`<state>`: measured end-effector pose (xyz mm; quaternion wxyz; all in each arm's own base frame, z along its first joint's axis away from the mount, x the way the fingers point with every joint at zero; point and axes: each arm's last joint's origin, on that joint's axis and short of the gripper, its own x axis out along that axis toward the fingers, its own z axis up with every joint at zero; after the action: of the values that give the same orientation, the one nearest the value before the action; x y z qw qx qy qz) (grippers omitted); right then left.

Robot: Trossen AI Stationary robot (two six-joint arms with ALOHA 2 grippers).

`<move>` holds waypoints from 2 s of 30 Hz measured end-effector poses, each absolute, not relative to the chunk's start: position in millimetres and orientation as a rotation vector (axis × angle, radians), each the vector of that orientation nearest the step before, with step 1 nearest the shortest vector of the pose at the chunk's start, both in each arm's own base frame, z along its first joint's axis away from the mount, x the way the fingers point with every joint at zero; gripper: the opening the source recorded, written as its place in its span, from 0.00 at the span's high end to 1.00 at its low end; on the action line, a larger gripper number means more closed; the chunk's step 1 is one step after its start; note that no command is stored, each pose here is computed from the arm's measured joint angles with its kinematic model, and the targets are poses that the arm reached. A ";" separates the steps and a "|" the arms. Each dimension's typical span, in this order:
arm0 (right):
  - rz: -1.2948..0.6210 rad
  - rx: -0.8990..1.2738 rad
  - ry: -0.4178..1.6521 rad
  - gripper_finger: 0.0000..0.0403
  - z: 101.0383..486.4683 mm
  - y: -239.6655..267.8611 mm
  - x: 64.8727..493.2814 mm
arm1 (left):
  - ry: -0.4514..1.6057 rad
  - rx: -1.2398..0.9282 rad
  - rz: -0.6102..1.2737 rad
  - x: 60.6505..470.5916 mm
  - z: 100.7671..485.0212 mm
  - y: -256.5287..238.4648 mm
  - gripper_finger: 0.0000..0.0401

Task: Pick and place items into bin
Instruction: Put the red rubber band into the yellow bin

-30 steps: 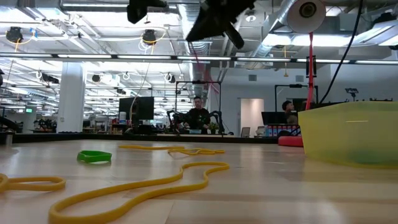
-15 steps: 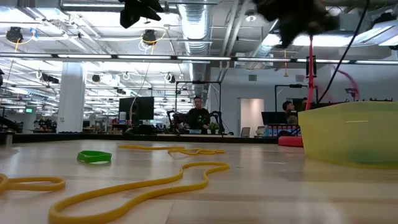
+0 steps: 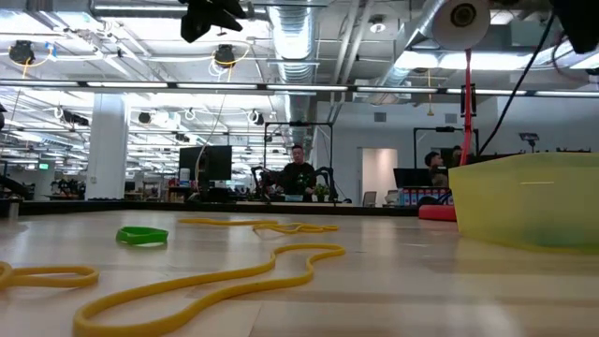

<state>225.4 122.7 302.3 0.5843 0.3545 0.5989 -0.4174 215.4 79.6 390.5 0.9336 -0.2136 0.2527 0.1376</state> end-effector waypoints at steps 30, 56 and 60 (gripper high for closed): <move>-1.031 0.975 1.253 1.00 229.6 101.0 204.6 | 0.518 -0.504 0.272 215.4 390.1 78.5 0.76; -1.110 0.955 1.364 0.86 197.4 100.2 222.9 | 0.516 -0.505 0.298 215.1 389.9 79.3 0.76; -1.108 0.957 1.366 0.81 197.4 95.1 225.2 | 0.516 -0.505 0.296 215.1 389.9 79.2 0.76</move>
<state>225.2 95.1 197.4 0.5393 0.4027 0.5744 -0.4658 215.1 79.2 389.9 0.9248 -0.2464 0.2517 0.1441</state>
